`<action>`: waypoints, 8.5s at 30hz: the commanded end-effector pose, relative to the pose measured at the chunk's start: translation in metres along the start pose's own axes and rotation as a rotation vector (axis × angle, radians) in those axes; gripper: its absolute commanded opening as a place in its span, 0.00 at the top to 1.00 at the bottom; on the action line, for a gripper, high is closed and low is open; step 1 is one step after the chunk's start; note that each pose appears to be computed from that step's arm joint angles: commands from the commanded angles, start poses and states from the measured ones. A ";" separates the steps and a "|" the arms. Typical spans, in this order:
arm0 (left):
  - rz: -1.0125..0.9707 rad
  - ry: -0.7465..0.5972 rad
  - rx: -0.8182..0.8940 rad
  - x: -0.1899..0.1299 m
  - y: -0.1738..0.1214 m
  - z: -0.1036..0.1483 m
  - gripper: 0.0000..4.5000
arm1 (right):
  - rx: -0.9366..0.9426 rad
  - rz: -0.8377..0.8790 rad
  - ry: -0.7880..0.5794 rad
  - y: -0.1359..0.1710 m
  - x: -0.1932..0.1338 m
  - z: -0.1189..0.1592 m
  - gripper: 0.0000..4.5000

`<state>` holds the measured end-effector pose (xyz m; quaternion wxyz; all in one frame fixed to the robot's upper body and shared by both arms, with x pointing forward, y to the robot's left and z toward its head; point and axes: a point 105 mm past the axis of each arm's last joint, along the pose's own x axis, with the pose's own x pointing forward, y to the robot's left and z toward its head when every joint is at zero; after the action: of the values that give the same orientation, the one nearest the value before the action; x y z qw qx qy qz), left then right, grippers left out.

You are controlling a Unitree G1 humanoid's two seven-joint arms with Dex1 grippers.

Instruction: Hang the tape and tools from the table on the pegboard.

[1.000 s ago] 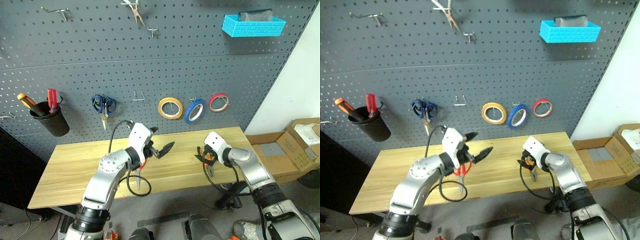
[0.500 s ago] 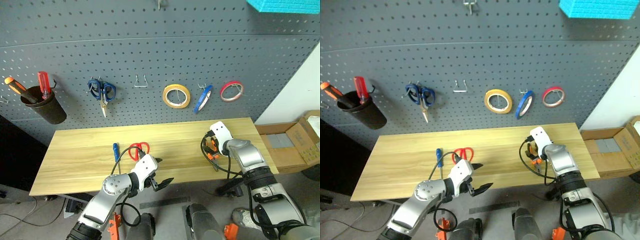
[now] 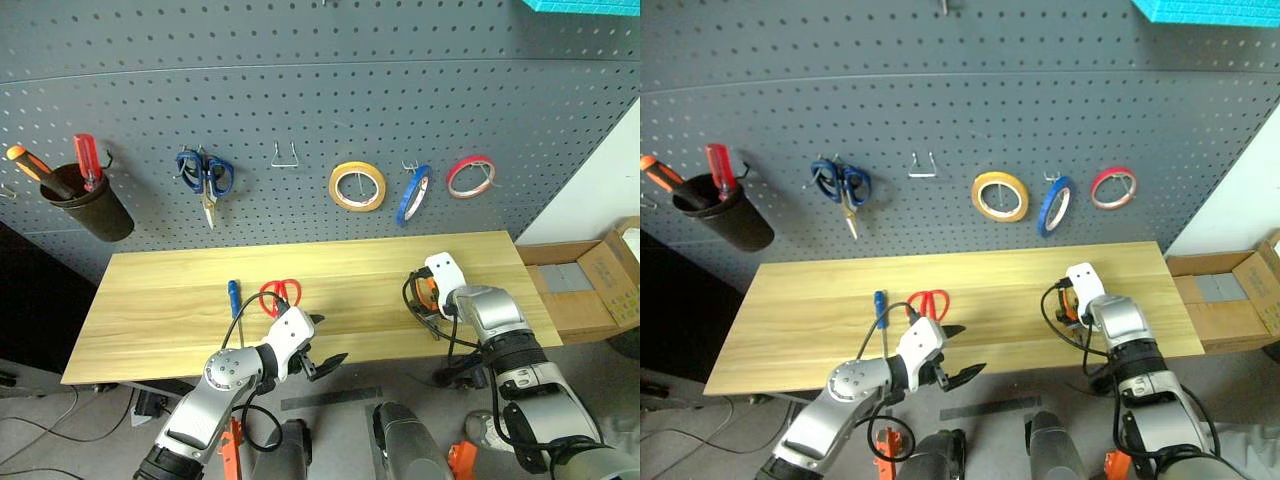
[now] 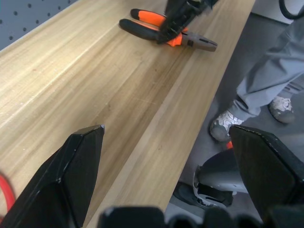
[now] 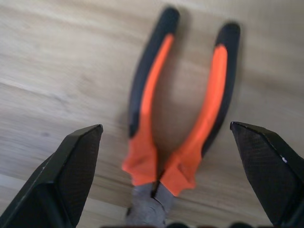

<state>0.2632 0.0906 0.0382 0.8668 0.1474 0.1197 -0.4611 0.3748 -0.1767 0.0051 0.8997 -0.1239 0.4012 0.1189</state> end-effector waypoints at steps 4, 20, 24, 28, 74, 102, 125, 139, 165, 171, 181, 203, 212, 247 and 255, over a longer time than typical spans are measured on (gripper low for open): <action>0.004 -0.054 0.004 -0.003 -0.004 0.017 0.00 | 0.005 -0.014 -0.044 -0.007 0.008 0.016 0.01; 0.014 -0.046 0.012 -0.008 0.002 0.021 0.00 | 0.132 0.033 -0.021 -0.004 0.019 0.027 0.38; 0.019 -0.055 0.015 -0.005 0.003 0.023 0.00 | 0.106 0.033 -0.021 -0.006 0.018 0.025 0.39; 0.023 -0.070 0.026 -0.003 0.004 0.028 0.00 | -0.099 0.090 -0.111 0.001 0.010 0.039 0.39; 0.793 -0.374 0.118 -0.093 0.141 0.138 0.00 | -0.125 0.321 -1.384 0.144 -0.207 0.313 0.39; 0.690 -0.359 0.092 -0.065 0.135 0.131 0.00 | -0.163 0.299 -1.062 0.159 -0.118 0.270 0.00; 0.879 0.188 -0.162 -0.050 0.098 -0.042 0.00 | -0.690 0.650 -0.992 0.162 -0.138 0.101 0.00; 0.763 0.328 -0.339 0.001 0.055 -0.074 0.00 | -0.935 0.776 -0.899 0.167 -0.108 0.049 0.00; 0.900 0.414 -0.570 -0.011 0.055 -0.099 0.74 | -0.924 0.716 -0.921 0.164 -0.109 0.065 0.00; 0.901 0.408 -0.579 -0.010 0.060 -0.099 0.94 | -0.914 0.706 -0.924 0.162 -0.110 0.066 0.00; 0.893 0.377 -0.526 -0.008 0.068 -0.088 0.94 | -0.903 0.697 -0.934 0.160 -0.110 0.071 0.00; 0.896 0.129 -0.035 -0.050 0.084 0.001 0.94 | -0.775 0.707 -0.987 0.138 -0.127 0.081 0.00; 1.034 0.041 0.310 -0.105 0.077 0.031 0.94 | -0.619 0.718 -1.155 0.132 -0.168 0.106 0.00; 1.106 0.002 0.079 -0.096 0.160 0.022 0.94 | -0.596 0.623 -1.236 0.139 -0.171 0.142 0.00; 1.054 0.001 0.006 -0.087 0.160 0.020 0.71 | -0.601 0.619 -1.236 0.140 -0.173 0.141 0.00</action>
<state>0.3466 0.2374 0.0927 0.9795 0.1895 0.0564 0.0387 0.3224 -0.0208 0.1942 0.8202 -0.1513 -0.1808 0.5212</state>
